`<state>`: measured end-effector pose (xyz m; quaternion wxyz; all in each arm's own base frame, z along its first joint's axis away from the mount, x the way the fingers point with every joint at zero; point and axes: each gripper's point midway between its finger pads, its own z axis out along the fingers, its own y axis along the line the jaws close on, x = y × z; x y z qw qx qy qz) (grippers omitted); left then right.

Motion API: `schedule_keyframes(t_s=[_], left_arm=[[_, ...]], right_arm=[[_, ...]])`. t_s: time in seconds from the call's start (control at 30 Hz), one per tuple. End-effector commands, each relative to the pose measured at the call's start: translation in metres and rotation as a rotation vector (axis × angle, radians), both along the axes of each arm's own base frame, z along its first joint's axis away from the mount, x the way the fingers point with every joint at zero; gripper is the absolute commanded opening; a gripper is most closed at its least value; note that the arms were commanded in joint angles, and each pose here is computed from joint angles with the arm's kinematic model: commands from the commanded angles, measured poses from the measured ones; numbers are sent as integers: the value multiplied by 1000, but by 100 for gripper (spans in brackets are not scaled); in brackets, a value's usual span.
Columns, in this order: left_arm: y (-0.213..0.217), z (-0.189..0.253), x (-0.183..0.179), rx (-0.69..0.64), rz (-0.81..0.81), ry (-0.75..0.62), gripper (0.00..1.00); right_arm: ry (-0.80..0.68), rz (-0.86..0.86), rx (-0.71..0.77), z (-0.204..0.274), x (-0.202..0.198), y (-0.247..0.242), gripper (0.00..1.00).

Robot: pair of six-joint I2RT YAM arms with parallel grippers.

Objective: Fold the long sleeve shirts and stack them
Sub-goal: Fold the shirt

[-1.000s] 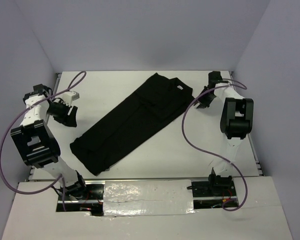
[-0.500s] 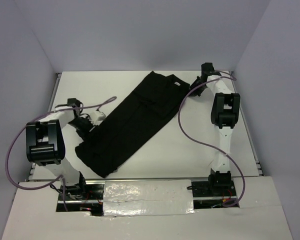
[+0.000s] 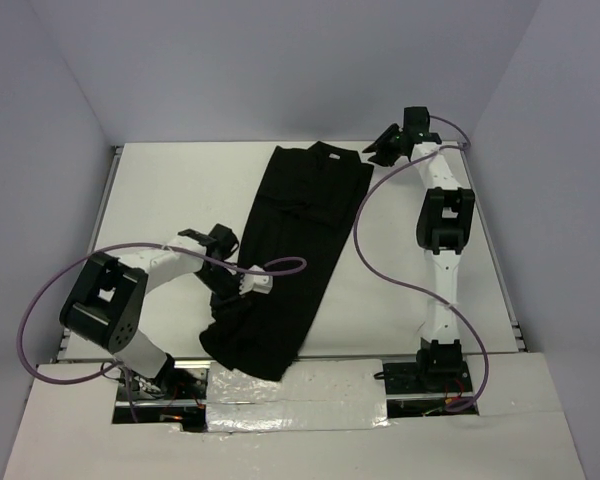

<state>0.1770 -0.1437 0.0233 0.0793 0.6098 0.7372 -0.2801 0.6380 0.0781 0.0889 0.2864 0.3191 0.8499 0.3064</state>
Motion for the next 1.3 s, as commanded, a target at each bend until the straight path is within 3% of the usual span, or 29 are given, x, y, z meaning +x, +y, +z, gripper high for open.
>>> schedule_keyframes(t_s=[0.0,0.13,0.27,0.33,0.37,0.4,0.47,0.5,0.53,0.67,0.77,0.97,1.0,1.03,1.13,1.2,1.27], left_arm=[[-32,19,-15,-132,0,42,64],[-16,24,1,-78,54,-18,67],[3,42,13,-79,108,-17,71],[13,56,24,-90,153,-41,76],[15,69,36,-101,156,-86,77],[20,76,35,-99,166,-87,77],[28,97,51,-107,181,-165,78],[31,102,50,-102,183,-168,78],[35,110,54,-103,183,-200,78],[50,110,52,-58,201,-219,77],[56,101,46,-51,231,-211,77],[58,117,56,-77,263,-355,82],[58,123,60,-85,269,-388,84],[58,129,65,-86,293,-413,98],[59,157,83,-96,334,-509,99],[61,187,93,-103,369,-567,99],[69,207,98,-70,414,-612,99]], right_arm=[[-96,-27,-55,45,3,-30,42],[-89,-34,-133,55,-19,-62,43],[-40,37,-129,60,-54,-49,42],[62,67,-121,39,-85,-41,41],[37,87,-131,57,-98,-34,41],[95,106,-127,34,-122,-28,41],[45,155,-144,57,-153,-9,41],[102,169,-152,33,-181,-3,42],[57,170,-165,52,-198,1,42],[99,326,-142,7,-289,70,47],[169,334,-48,-22,-334,89,49],[167,434,18,-41,-366,133,51],[165,449,16,-43,-367,137,51],[178,460,19,-48,-370,143,51],[194,451,36,-60,-370,150,51],[224,450,34,-69,-371,152,49],[261,453,48,-81,-373,154,38]])
